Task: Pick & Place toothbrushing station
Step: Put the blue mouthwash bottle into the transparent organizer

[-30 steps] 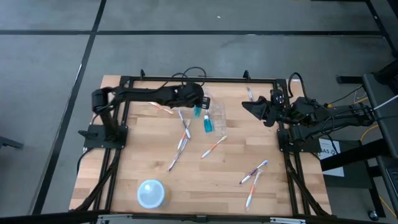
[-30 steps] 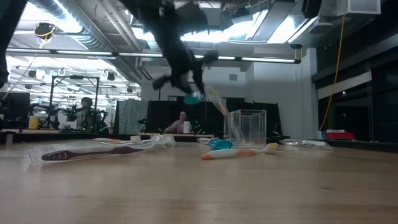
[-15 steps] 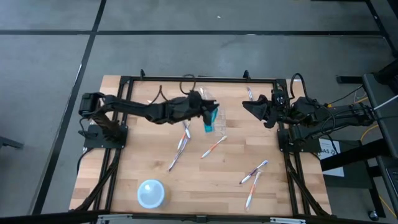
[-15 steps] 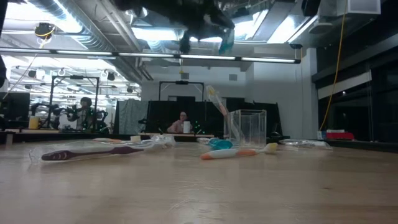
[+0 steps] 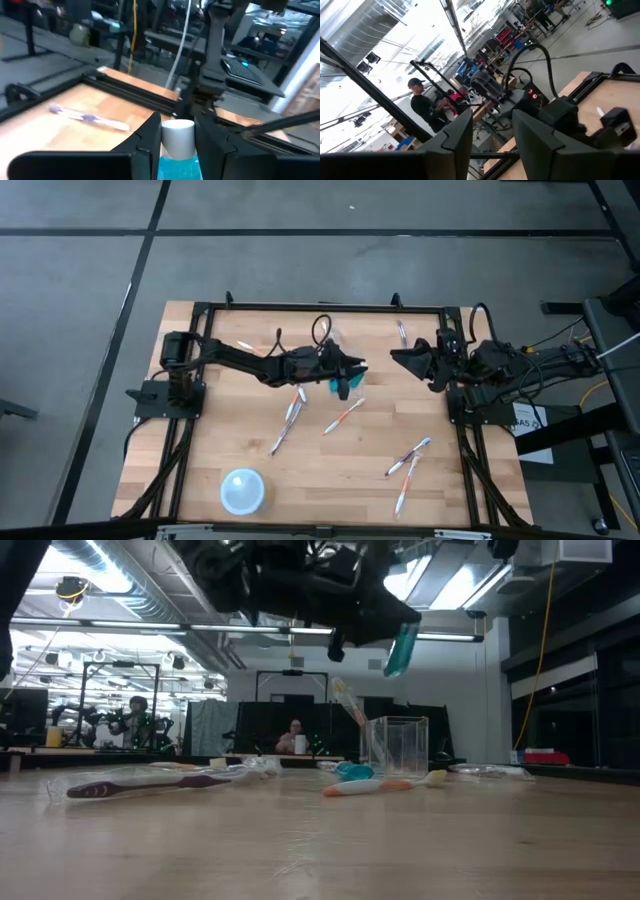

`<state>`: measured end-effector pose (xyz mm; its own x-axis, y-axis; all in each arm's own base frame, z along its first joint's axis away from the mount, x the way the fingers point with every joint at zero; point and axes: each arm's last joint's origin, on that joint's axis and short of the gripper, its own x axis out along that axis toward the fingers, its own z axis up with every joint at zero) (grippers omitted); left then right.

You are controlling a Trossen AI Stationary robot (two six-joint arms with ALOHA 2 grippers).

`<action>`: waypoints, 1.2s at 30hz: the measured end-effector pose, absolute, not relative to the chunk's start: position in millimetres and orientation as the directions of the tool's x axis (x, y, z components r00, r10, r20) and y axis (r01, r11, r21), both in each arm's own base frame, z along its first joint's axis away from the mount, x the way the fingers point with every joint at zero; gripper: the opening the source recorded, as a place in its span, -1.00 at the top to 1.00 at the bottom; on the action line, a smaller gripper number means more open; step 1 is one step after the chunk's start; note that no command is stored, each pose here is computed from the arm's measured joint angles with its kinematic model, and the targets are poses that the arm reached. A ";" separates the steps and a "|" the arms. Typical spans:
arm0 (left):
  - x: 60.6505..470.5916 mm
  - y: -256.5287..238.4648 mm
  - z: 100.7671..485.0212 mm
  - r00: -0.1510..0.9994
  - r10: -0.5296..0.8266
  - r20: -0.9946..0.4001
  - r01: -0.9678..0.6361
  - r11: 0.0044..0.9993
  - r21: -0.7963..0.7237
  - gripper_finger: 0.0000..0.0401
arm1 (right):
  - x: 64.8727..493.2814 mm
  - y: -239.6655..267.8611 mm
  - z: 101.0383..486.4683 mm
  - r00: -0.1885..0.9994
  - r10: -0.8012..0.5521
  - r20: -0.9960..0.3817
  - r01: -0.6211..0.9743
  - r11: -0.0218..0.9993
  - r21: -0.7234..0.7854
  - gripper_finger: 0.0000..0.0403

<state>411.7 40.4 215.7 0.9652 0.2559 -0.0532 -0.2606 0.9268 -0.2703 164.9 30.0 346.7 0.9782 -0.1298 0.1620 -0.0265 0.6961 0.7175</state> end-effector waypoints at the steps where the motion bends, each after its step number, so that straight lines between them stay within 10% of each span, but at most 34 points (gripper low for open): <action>1: 412.2 45.4 212.6 0.961 0.273 -0.055 -0.278 0.925 -0.258 0.58 | 164.6 31.2 346.9 0.978 -0.131 0.164 -0.028 0.695 0.719 0.30; 36: 402.2 80.7 158.0 0.921 0.383 -0.077 -0.390 0.911 -0.134 0.58 | 161.1 40.2 349.1 0.970 -0.162 0.179 -0.011 0.710 0.704 0.30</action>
<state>402.2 80.7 158.0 0.9206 0.3828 -0.0770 -0.3900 0.9110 -0.1338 161.1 40.2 349.1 0.9704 -0.1620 0.1793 -0.0114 0.7103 0.7038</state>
